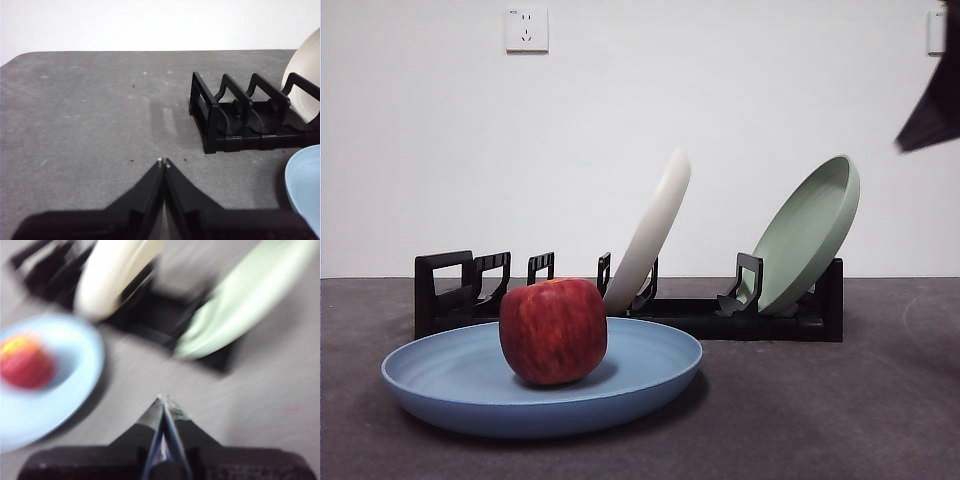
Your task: Take the blue plate from the plate rack,put the plate on the table,take the apple from the table,put the apple in the plate
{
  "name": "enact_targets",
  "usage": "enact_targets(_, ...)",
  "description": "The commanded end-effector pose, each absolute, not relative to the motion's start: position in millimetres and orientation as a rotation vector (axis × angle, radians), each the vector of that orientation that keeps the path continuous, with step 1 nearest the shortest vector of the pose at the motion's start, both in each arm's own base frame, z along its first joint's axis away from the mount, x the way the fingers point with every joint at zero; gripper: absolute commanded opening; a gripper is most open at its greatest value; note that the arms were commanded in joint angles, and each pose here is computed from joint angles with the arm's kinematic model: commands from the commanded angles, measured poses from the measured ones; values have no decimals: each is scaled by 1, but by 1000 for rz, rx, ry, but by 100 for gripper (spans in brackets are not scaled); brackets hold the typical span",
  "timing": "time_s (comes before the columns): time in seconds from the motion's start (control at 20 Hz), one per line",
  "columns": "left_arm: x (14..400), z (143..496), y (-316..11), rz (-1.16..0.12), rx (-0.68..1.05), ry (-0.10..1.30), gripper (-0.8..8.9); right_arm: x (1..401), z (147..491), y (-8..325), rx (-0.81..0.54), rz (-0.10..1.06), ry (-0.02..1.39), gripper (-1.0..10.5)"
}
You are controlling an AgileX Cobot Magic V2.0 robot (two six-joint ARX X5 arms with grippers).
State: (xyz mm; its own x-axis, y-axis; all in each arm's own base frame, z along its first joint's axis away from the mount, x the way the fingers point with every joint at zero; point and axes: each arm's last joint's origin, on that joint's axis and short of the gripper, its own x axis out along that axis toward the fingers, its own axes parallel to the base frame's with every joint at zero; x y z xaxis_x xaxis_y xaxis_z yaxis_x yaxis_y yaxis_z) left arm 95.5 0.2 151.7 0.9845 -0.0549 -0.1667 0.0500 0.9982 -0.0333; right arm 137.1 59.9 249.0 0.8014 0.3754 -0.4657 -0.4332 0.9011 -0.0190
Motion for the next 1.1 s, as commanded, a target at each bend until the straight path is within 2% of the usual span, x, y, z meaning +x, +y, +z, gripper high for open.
enact_targets(0.05, 96, 148, 1, -48, -36, 178, -3, 134, 244, 43, -110, 351, 391, -12)
enact_targets(0.2, 96, 148, 1, -48, -36, 178, -3, 121, 234, 26, -53, 341, 226, -12)
enact_targets(0.4, 96, 148, 1, -48, -36, 178, -3, 103, 210, 15, -33, 297, 116, -12)
enact_targets(0.65, 96, 148, 1, -48, -36, 178, -3, 98, 181, 12, -17, 271, 96, -12)
enact_targets(1.1, 96, 148, 1, -48, -36, 178, -3, 97, 162, 11, -1, 239, 96, -12)
